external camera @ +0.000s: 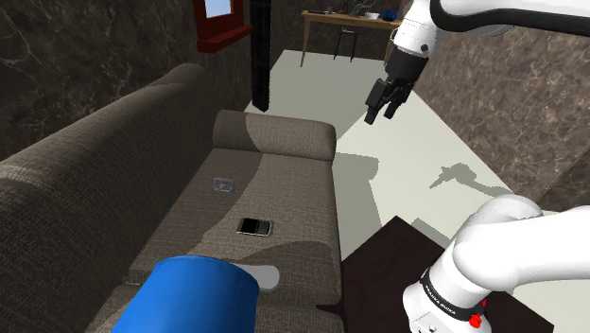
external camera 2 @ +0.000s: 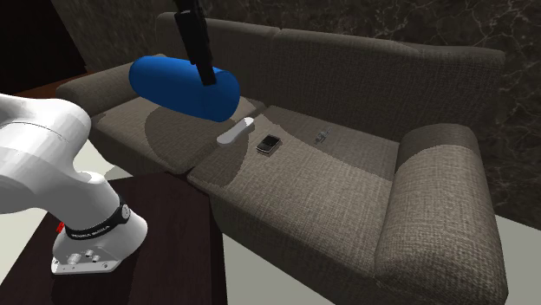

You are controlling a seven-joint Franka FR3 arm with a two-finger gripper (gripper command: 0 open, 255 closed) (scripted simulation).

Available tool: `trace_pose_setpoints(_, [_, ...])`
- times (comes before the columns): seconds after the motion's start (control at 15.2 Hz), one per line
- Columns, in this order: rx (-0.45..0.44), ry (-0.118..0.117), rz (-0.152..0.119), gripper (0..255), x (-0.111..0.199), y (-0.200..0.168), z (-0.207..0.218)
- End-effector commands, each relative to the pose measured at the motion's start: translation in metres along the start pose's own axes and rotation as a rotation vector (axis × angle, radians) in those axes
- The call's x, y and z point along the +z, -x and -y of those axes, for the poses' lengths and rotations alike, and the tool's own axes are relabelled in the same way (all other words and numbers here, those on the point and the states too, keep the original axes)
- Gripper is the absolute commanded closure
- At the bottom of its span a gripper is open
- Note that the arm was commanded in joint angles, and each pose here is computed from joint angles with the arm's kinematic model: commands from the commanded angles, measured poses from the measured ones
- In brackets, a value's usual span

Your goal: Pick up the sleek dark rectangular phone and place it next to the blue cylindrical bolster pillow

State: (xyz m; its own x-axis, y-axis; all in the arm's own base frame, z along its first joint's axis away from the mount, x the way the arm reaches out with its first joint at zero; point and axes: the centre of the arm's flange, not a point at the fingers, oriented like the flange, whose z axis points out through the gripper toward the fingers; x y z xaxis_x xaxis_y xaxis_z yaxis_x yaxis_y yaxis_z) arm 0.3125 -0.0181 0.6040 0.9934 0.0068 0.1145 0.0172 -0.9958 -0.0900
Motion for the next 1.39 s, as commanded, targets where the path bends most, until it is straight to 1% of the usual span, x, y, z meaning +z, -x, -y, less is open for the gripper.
trace_pose_setpoints(0.0, [0.0,0.0,0.0,0,0.0,0.0,0.0])
trace_pose_setpoints(0.66, [-0.152,0.011,0.034,0,0.111,-0.051,0.057])
trace_pose_setpoints(1.32, [-0.303,0.022,0.069,0,0.224,-0.089,0.12])
